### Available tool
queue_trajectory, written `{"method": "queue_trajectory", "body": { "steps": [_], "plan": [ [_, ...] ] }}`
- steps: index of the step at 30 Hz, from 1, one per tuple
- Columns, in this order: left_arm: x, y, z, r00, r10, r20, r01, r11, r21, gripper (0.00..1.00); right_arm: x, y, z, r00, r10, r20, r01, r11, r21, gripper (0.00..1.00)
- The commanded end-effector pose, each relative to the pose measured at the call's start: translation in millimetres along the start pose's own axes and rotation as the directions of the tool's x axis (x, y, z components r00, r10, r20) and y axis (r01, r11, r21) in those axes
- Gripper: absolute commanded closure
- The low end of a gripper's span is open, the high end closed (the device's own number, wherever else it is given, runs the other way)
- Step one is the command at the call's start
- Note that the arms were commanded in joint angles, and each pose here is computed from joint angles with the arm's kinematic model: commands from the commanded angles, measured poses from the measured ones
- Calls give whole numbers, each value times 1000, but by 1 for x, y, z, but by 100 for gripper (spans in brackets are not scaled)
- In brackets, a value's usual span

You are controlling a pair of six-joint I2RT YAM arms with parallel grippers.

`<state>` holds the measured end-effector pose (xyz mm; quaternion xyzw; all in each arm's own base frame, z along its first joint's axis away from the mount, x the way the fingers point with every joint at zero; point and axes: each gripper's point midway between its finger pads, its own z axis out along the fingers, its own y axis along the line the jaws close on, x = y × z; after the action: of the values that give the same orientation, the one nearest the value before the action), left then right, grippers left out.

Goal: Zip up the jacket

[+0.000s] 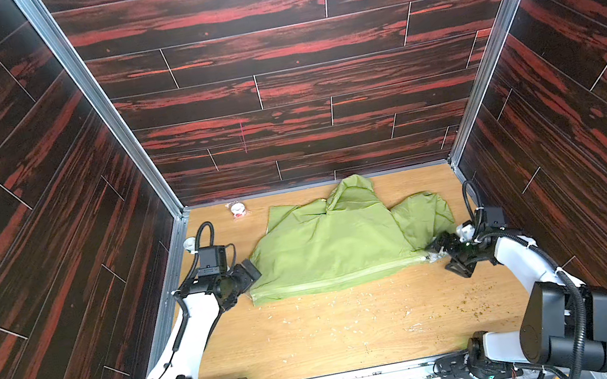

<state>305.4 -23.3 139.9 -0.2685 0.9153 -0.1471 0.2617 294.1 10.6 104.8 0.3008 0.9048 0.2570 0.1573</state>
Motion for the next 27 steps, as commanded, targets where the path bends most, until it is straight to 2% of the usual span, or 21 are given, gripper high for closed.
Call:
{"method": "queue_trajectory", "body": {
  "steps": [1, 4, 6, 7, 8, 9, 11, 13, 15, 18, 20, 22, 24, 26, 27],
  "plan": [
    [-36, 7, -51, 969, 77, 236, -61, 995, -72, 1, -29, 8, -37, 985, -87, 151, 76, 994, 80, 1],
    [-64, 6, -82, 876, 97, 472, -79, 995, -58, 0, -64, 21, -77, 932, -128, 340, 86, 987, 137, 1],
    [-81, 1, -101, 771, 60, 633, -83, 997, 7, 0, -91, 36, -112, 832, -168, 529, 107, 984, 145, 1],
    [-90, -7, -113, 701, 75, 709, -136, 990, 30, 0, -100, 48, -124, 776, -187, 602, 148, 982, 114, 1],
    [-95, -14, -122, 635, 130, 762, -213, 977, 11, 0, -108, 61, -136, 705, -217, 676, 211, 973, 92, 1],
    [-97, -21, -130, 585, 192, 788, -283, 959, -23, 0, -113, 72, -142, 652, -242, 718, 272, 959, 76, 1],
    [-101, -26, -134, 526, 322, 787, -370, 920, -129, 1, -124, 76, -143, 608, -257, 751, 294, 952, 88, 1],
    [-108, -15, -125, 534, 361, 765, -332, 921, -203, 1, -137, 59, -135, 597, -245, 764, 219, 966, 138, 2],
    [-115, 4, -107, 548, 346, 761, -239, 937, -254, 0, -138, 52, -111, 582, -302, 755, 282, 946, 161, 4],
    [-112, 22, -68, 570, 348, 745, -200, 938, -285, 0, -129, 34, -78, 533, -364, 764, 344, 918, 197, 4],
    [-105, 31, -40, 599, 350, 720, -195, 936, -293, 0, -124, 21, -58, 521, -406, 751, 362, 902, 236, 4],
    [-101, 38, -21, 612, 374, 697, -205, 926, -317, 0, -120, 14, -40, 507, -454, 733, 387, 880, 277, 4],
    [-95, 43, -1, 612, 405, 679, -234, 913, -333, 1, -120, 10, -29, 482, -454, 750, 387, 878, 282, 3],
    [-87, 53, 19, 624, 420, 659, -236, 905, -353, 0, -125, 8, -18, 474, -439, 764, 381, 884, 271, 3],
    [-86, 57, 27, 620, 417, 665, -229, 906, -355, 1, -128, 4, -10, 480, -466, 743, 375, 875, 306, 3]
  ]
}}
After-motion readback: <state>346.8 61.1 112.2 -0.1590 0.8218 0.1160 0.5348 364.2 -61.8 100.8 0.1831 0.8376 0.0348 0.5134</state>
